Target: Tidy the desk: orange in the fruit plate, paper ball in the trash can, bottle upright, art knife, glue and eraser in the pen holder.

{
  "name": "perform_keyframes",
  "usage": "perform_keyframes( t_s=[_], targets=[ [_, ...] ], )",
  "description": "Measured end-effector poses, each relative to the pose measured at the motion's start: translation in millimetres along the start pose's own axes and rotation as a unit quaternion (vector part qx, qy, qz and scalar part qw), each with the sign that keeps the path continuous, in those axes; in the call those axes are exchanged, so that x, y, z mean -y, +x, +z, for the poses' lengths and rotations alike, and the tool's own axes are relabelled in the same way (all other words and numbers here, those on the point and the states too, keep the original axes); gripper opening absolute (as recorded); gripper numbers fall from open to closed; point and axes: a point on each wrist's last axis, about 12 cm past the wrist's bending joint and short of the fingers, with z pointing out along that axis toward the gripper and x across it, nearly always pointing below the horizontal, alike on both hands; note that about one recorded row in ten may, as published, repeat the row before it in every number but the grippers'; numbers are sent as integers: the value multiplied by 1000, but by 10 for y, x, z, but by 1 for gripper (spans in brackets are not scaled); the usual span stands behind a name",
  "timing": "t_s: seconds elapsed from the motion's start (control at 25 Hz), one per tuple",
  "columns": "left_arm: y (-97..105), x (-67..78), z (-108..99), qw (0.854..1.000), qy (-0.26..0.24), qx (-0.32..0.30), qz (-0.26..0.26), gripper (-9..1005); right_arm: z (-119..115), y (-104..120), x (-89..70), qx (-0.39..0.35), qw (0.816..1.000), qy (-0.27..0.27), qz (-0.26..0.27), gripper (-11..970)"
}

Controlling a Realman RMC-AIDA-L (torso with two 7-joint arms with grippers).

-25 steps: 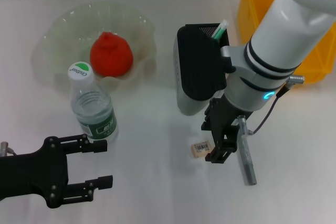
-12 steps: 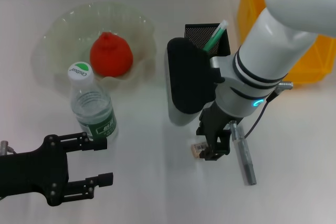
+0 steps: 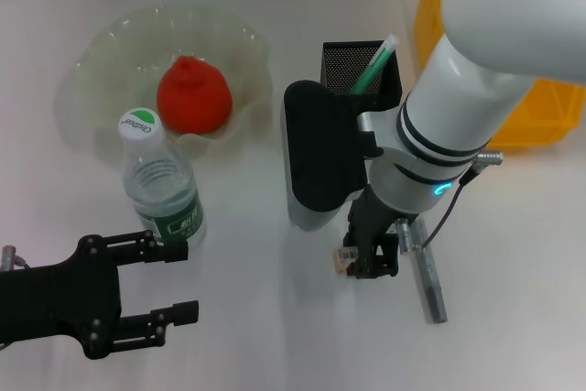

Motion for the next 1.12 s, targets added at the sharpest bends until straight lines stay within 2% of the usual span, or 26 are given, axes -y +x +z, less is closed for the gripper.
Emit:
perform_keyframes(
  t_s=[0.04, 0.2, 0.24, 0.28, 0.36, 0.4, 0.44, 0.48, 0.52, 0.6, 0.64, 0.68, 0.8, 0.84, 1.12],
  targets=[
    [0, 0, 0, 1000, 0, 0, 0, 680, 0, -5, 0, 2, 1000, 0, 1, 458],
    [3, 3, -5, 1000, -1, 0, -1, 680, -27, -14, -4, 5, 1000, 0, 3, 295],
    [5, 3, -16, 1000, -3, 0, -1, 680, -115, -18, -12, 9, 1000, 3, 7, 254],
    [5, 3, -16, 1000, -3, 0, -1, 680, -115, -18, -12, 9, 1000, 3, 7, 253],
    [5, 3, -30, 1000, -6, 1, -1, 680, -309, -10, 18, 27, 999, 21, 19, 252],
    [3, 1, -35, 1000, -7, 2, -1, 680, -635, 25, 91, 67, 995, 58, 42, 252],
    [1, 1, -43, 1000, -9, 3, 0, 680, -823, 67, 130, 94, 991, 80, 61, 251],
    [1, 1, -43, 1000, -9, 3, 0, 680, -823, 67, 130, 94, 991, 80, 61, 256],
    [2, 2, -46, 1000, -10, 4, 1, 680, -943, 97, 156, 112, 986, 95, 74, 261],
    [6, 6, -50, 1000, -13, 5, 2, 680, -1202, 196, 231, 159, 972, 134, 114, 270],
    [8, 6, -48, 1000, -13, 5, 2, 680, -1337, 283, 312, 188, 957, 164, 150, 275],
    [8, 6, -48, 1000, -13, 5, 2, 680, -1337, 283, 312, 188, 957, 164, 150, 280],
    [8, 5, -50, 1000, -15, 6, 2, 680, -1333, 395, 459, 202, 942, 190, 191, 294],
    [9, 4, -57, 1000, -18, 7, 2, 680, -1251, 426, 527, 200, 939, 191, 205, 299],
    [0, -6, -85, 1000, -27, 12, 3, 680, -1170, 449, 586, 201, 936, 192, 216, 333]
  ],
)
